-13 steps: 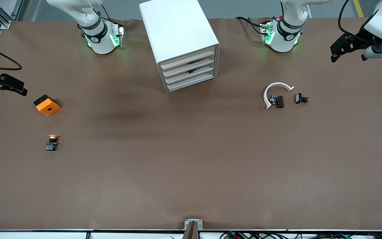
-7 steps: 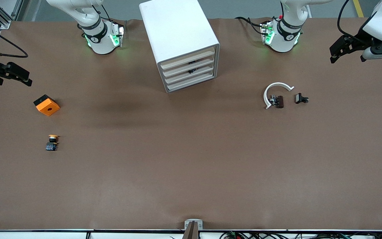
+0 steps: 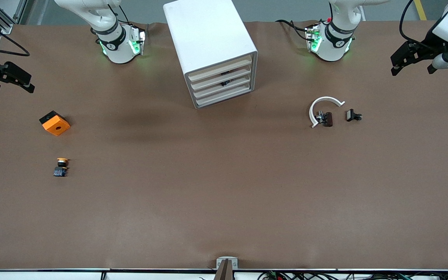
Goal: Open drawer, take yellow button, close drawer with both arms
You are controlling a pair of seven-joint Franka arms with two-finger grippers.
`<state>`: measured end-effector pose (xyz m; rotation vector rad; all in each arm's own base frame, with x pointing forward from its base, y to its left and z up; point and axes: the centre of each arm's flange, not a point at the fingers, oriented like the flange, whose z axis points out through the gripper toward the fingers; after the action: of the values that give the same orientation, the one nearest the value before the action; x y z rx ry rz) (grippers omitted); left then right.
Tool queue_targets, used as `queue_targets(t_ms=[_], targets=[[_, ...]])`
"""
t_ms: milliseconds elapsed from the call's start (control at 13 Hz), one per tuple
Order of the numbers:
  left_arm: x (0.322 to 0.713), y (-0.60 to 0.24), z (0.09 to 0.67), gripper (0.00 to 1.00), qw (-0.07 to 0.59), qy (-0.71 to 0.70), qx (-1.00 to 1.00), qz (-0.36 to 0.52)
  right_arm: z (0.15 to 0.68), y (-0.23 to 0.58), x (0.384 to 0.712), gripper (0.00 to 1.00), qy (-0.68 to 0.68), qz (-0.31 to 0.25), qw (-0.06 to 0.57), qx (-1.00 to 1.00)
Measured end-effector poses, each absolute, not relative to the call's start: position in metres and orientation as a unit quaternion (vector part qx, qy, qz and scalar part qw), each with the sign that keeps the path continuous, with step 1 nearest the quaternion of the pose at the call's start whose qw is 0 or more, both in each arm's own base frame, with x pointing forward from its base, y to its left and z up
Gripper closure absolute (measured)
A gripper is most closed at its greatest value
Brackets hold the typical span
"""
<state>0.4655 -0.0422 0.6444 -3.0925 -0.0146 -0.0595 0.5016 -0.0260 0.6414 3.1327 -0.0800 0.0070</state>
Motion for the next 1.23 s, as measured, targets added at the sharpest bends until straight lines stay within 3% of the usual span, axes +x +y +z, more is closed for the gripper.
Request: queue_targets(t_ms=[460,1226], targets=[[0.473,-0.042,0.638,0.0,0.023,-0.004,-1.0,-0.012,0.647,-0.052,0.494,0.0,-0.058,0.009,-0.027,0.998],[0.477,-0.042,0.637,0.0,0.023,-0.005,-1.0,-0.011,0.643,-0.04,0.496,0.0,-0.046,0.007,-0.025,0.999]])
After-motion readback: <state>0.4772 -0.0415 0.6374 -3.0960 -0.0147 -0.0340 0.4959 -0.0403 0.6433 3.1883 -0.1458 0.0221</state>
